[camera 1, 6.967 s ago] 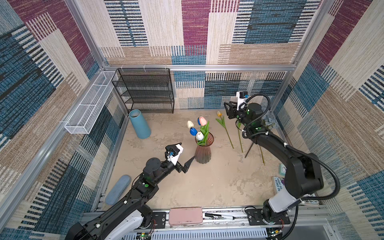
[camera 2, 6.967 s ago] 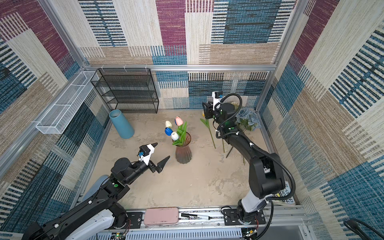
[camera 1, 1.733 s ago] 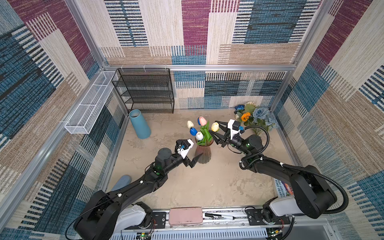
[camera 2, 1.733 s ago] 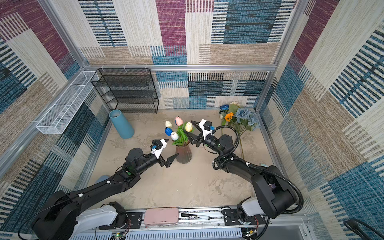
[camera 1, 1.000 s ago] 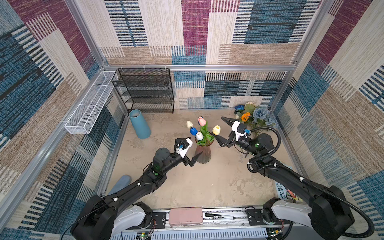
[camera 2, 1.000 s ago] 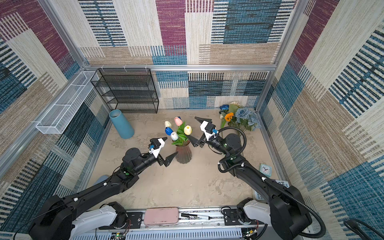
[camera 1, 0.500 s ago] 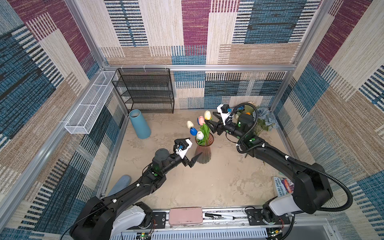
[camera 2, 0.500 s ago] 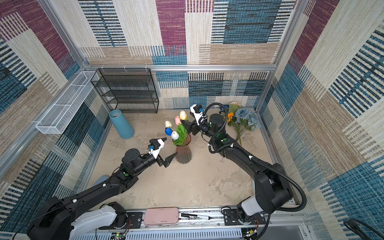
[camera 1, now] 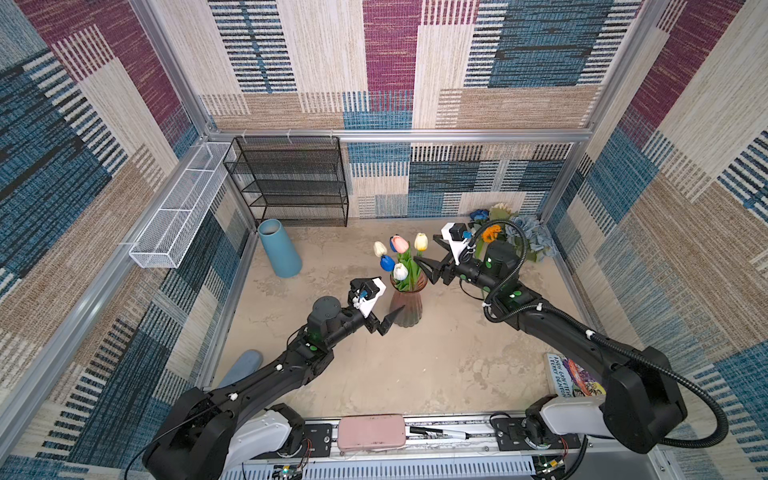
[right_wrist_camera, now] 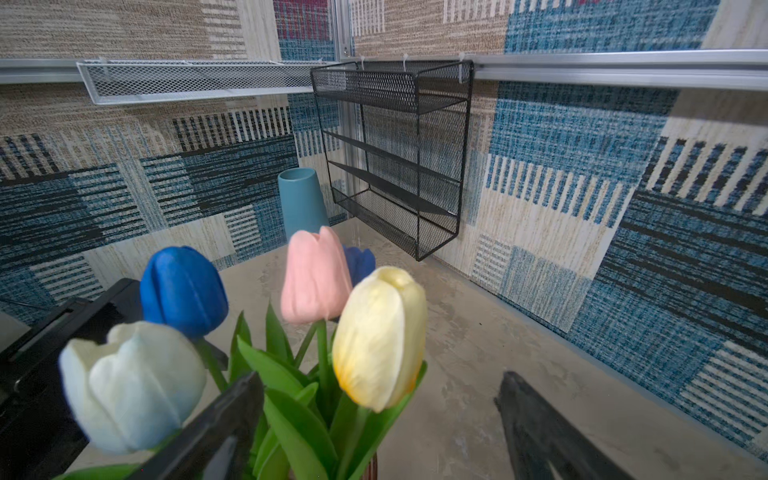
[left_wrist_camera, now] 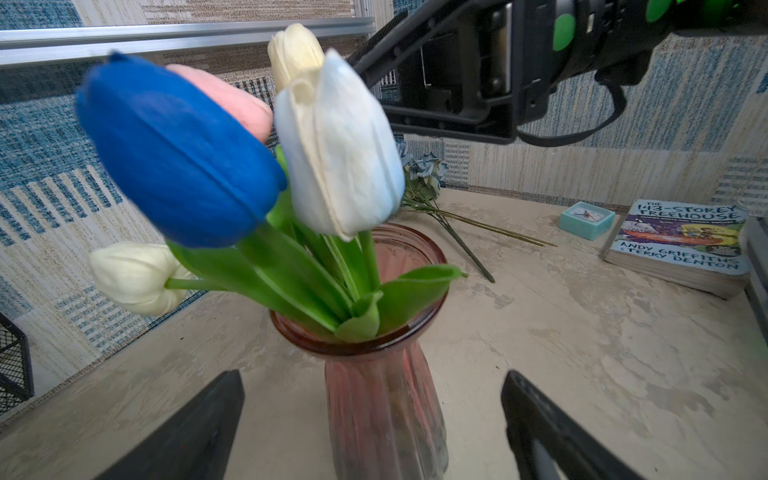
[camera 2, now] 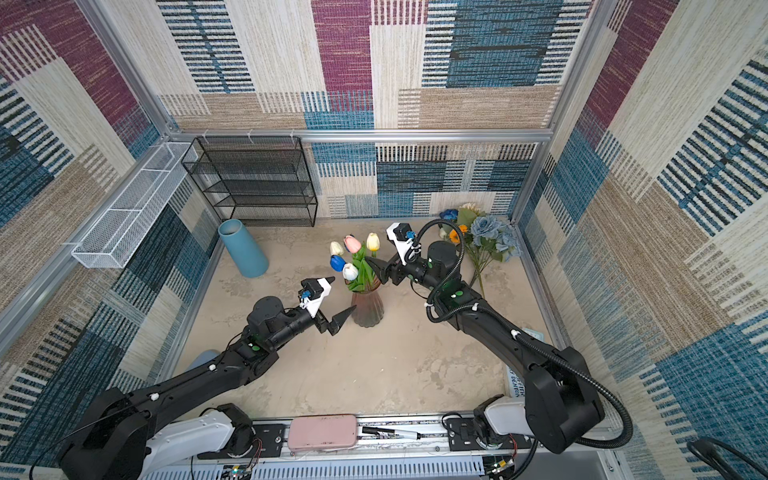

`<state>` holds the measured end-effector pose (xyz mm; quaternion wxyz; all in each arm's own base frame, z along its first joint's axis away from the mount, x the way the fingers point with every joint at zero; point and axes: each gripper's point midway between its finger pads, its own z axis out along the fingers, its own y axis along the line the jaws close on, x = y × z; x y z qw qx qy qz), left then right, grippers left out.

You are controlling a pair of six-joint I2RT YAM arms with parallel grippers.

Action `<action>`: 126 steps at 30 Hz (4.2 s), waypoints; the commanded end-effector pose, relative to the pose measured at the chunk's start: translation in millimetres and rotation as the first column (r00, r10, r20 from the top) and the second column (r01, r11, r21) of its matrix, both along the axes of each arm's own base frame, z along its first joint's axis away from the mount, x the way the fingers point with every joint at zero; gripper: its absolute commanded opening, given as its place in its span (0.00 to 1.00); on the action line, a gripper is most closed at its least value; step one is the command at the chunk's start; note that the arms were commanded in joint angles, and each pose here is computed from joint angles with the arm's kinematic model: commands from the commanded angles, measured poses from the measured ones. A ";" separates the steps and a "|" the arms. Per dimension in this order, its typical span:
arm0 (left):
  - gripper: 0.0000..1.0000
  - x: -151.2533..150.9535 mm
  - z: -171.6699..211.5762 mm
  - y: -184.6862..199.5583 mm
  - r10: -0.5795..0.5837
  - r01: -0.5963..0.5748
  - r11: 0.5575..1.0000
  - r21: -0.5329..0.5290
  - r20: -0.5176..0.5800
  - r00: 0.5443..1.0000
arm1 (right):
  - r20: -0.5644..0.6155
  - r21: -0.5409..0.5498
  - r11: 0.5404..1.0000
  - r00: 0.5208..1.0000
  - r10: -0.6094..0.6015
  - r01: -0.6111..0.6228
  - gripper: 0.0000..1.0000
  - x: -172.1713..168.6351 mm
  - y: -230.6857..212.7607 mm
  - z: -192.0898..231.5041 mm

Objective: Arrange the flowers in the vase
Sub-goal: 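Open the right gripper and move it to the loose flower pile, then grasp the white tulip stem with the right gripper and lift it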

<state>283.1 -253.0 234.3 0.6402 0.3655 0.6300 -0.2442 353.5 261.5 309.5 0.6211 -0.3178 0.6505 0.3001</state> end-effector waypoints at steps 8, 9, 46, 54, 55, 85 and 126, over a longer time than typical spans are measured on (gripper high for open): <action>0.99 -1.0 22.4 2.2 0.009 -0.007 0.999 -0.035 0.057 0.998 | 0.165 0.126 0.983 0.974 -0.153 0.133 0.82 -8.0 -32.1 58.4; 0.99 -1.8 23.1 2.3 0.008 -0.006 0.999 -0.039 0.060 0.998 | 0.175 0.134 0.983 0.973 -0.149 0.126 0.81 -9.8 -32.5 62.4; 0.99 -7.9 1.4 2.4 -0.014 0.014 1.000 -0.027 0.016 1.000 | -0.572 -0.537 0.581 0.242 -0.784 0.611 0.49 153.4 -247.7 -254.1; 0.99 -9.6 -5.7 6.7 0.002 -0.002 1.000 -0.017 -0.008 1.000 | -0.596 -0.537 0.604 0.243 -0.766 0.588 0.32 155.2 -242.7 -272.5; 0.99 -9.1 -5.5 7.3 0.006 -0.006 1.000 -0.017 -0.009 1.000 | -0.599 -0.536 0.609 0.244 -0.762 0.585 0.30 155.4 -241.5 -274.7; 0.99 2.6 4.4 10.1 0.060 -0.059 0.996 -0.064 0.021 0.998 | -0.641 -0.252 0.742 0.468 -0.609 0.621 0.10 160.0 -197.5 -197.4; 0.99 -2.6 5.1 13.8 0.060 -0.059 0.996 -0.061 0.022 0.998 | -0.718 -0.303 0.891 0.533 -0.446 0.337 0.00 159.5 -117.0 -221.9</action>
